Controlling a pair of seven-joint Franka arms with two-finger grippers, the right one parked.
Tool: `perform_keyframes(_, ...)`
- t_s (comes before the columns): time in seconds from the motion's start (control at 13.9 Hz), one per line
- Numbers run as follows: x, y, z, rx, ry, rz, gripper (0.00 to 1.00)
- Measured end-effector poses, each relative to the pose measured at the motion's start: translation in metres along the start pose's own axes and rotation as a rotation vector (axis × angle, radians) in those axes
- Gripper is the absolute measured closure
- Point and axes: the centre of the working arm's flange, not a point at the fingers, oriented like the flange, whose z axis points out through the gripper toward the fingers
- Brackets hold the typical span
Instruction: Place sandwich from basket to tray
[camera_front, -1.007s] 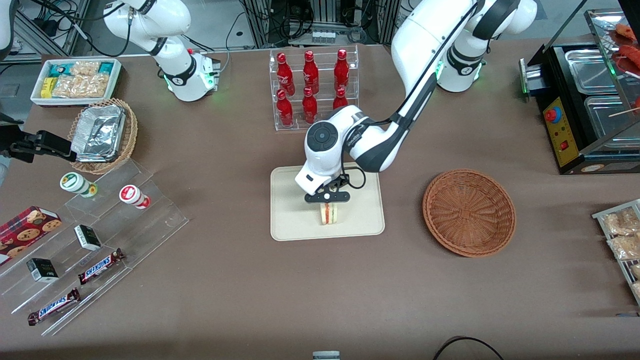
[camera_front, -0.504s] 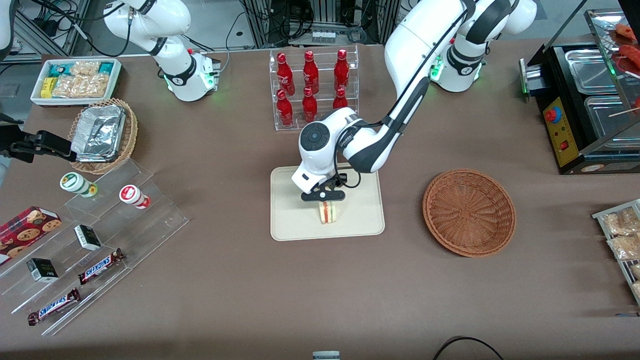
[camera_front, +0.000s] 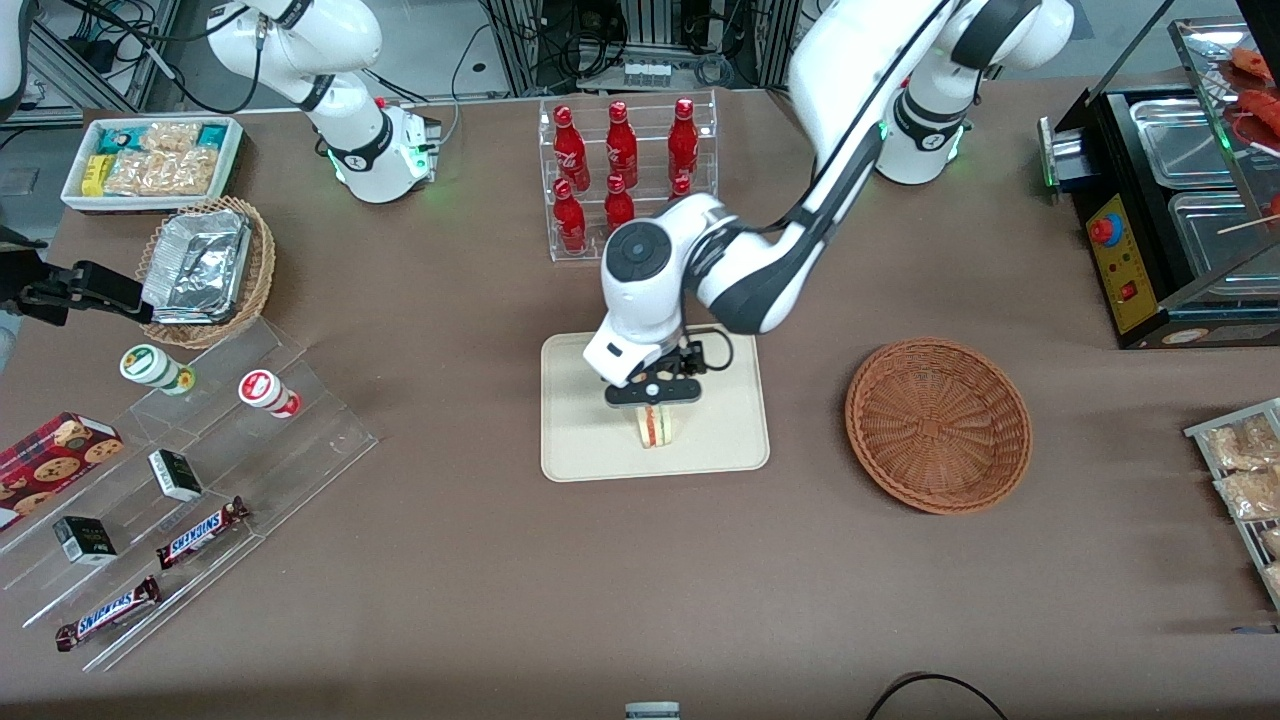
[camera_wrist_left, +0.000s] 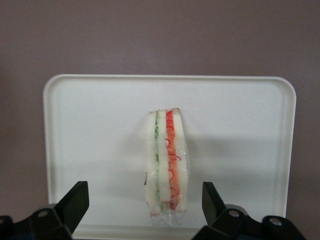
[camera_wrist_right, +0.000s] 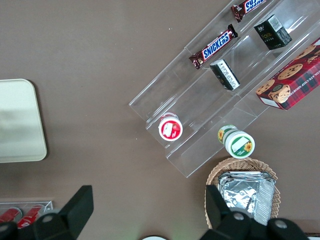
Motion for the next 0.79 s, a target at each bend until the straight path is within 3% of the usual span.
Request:
perform_keyframes(0.22,0.039,-0.072,-0.091,-0.002,-0.002,-0.123,0.0)
perform_keyframes(0.5,0.057,-0.148,-0.153,0.054,-0.029,-0.219,0.0)
perform_keyframes(0.79,0.081,-0.228,-0.182,0.088,-0.063,-0.16,0.0)
